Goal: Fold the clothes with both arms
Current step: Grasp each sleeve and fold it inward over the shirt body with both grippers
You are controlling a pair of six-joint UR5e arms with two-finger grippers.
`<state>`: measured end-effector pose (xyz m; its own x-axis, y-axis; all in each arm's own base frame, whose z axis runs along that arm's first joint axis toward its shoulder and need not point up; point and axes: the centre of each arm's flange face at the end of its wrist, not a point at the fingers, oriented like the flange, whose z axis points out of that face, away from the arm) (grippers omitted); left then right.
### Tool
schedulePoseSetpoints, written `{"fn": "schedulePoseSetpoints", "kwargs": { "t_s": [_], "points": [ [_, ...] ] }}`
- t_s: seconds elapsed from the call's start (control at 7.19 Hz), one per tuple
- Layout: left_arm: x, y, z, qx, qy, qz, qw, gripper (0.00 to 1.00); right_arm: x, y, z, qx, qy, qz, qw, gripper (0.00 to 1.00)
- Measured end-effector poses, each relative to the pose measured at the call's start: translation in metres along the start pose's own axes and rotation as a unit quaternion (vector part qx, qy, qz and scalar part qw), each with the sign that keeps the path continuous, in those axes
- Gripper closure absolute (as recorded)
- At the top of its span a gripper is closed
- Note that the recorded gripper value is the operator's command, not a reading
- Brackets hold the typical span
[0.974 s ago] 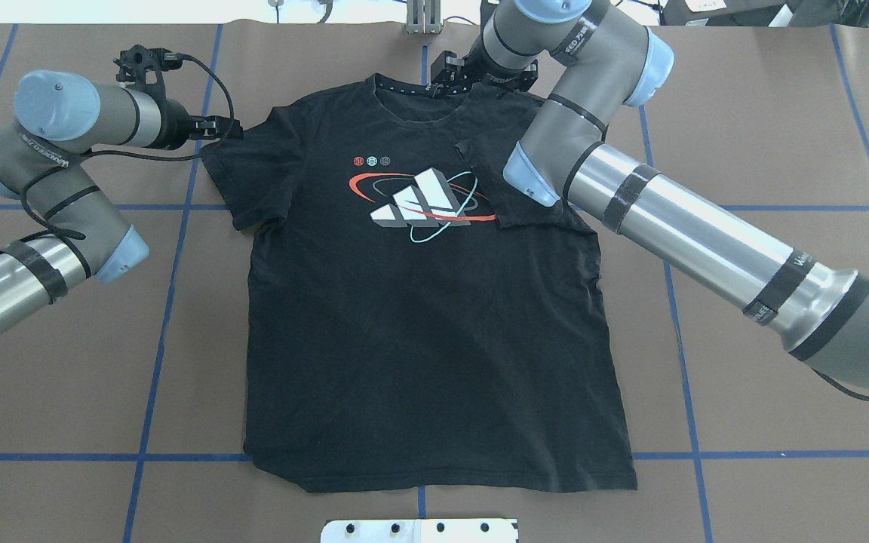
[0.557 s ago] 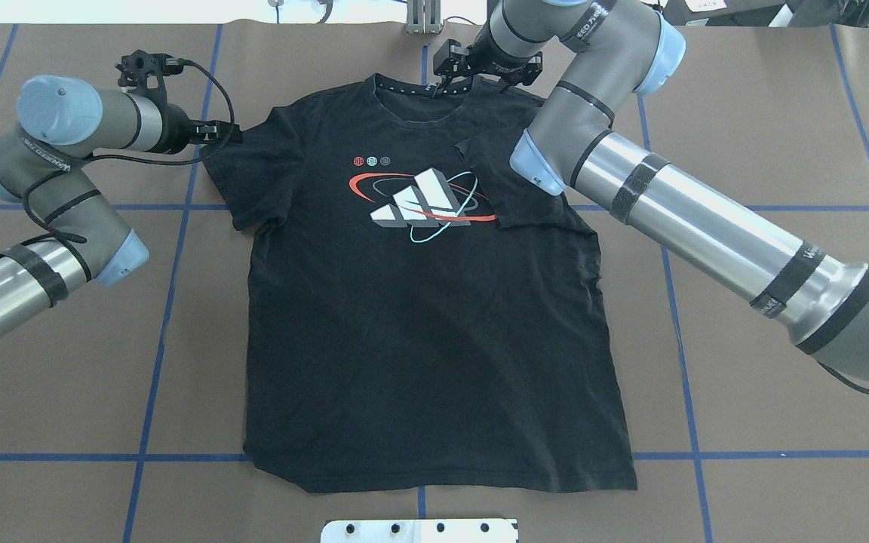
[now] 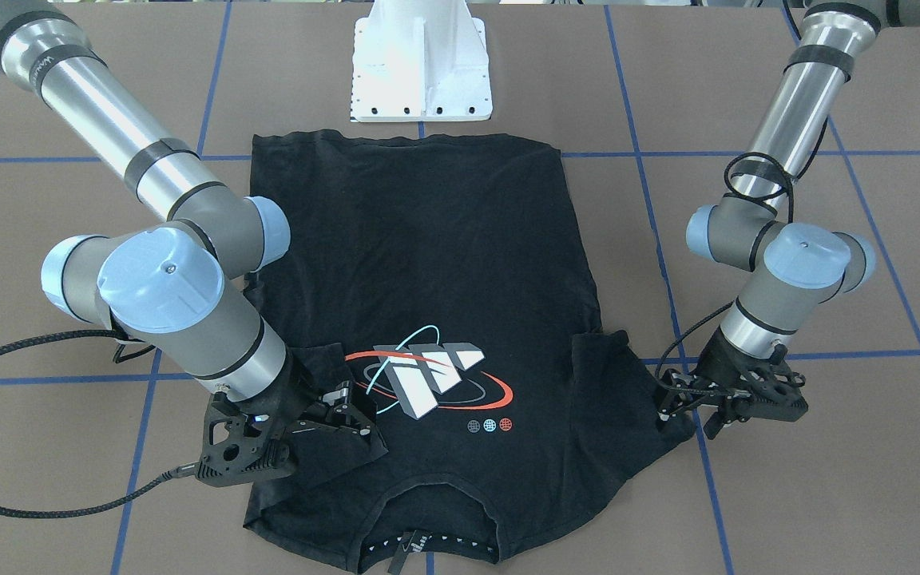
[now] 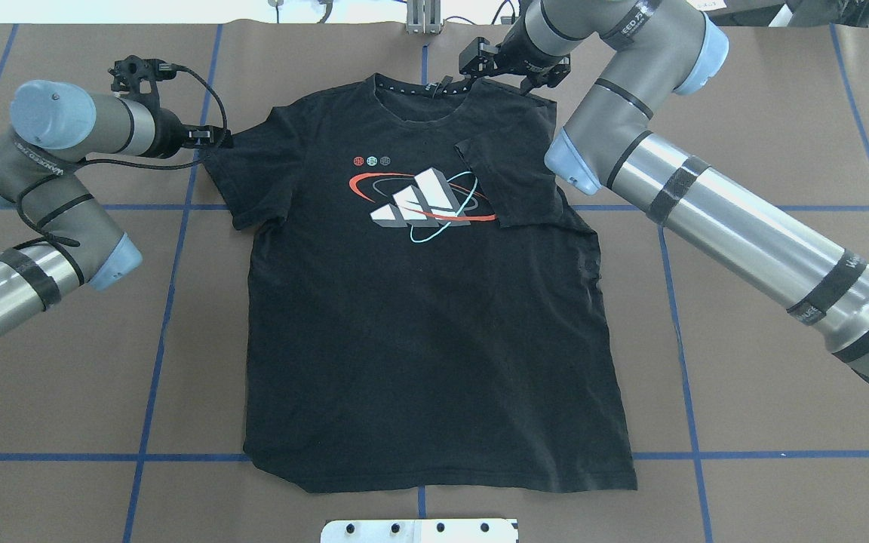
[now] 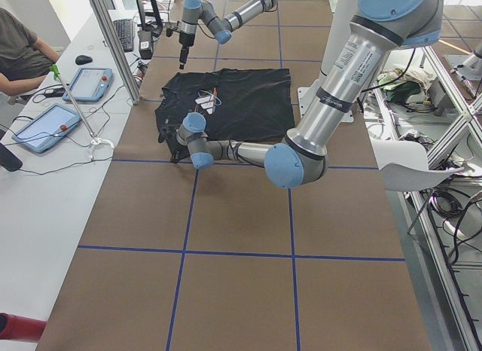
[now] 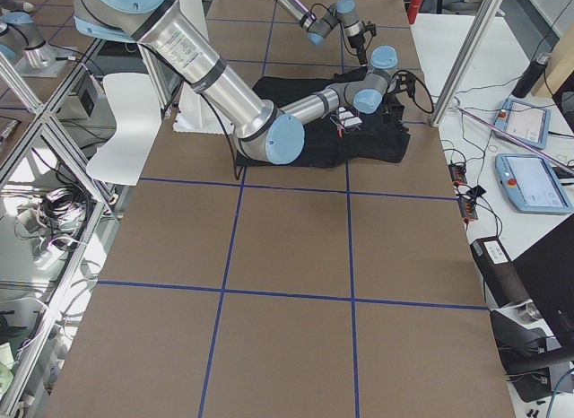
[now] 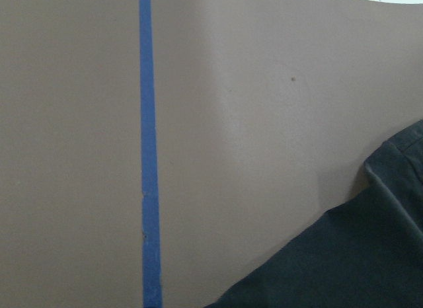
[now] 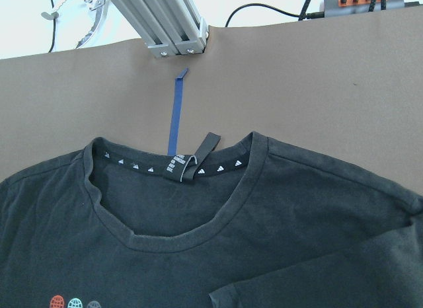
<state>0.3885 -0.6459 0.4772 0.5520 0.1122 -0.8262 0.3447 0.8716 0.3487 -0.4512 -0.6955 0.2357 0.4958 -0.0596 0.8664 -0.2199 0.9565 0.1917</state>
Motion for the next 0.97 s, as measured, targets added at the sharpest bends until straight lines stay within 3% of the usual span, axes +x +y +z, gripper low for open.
{"fn": "schedulePoseSetpoints", "kwargs": {
  "t_s": [0.28, 0.42, 0.97],
  "points": [
    [-0.001, 0.002, 0.001, -0.002, -0.002, -0.001, 1.0, 0.5, 0.004, -0.003, -0.003, 0.0, -0.001, 0.001, 1.0, 0.01],
    [-0.001, 0.003, 0.001, -0.002, -0.002, -0.001, 1.0, 0.56, 0.005, -0.005, -0.005, -0.002, -0.002, 0.002, 1.0, 0.01],
    [0.0, 0.005, 0.003, -0.004, -0.002, -0.001, 1.0, 0.57, 0.013, -0.01, -0.008, -0.003, -0.001, 0.005, 1.0, 0.01]
  ]
}}
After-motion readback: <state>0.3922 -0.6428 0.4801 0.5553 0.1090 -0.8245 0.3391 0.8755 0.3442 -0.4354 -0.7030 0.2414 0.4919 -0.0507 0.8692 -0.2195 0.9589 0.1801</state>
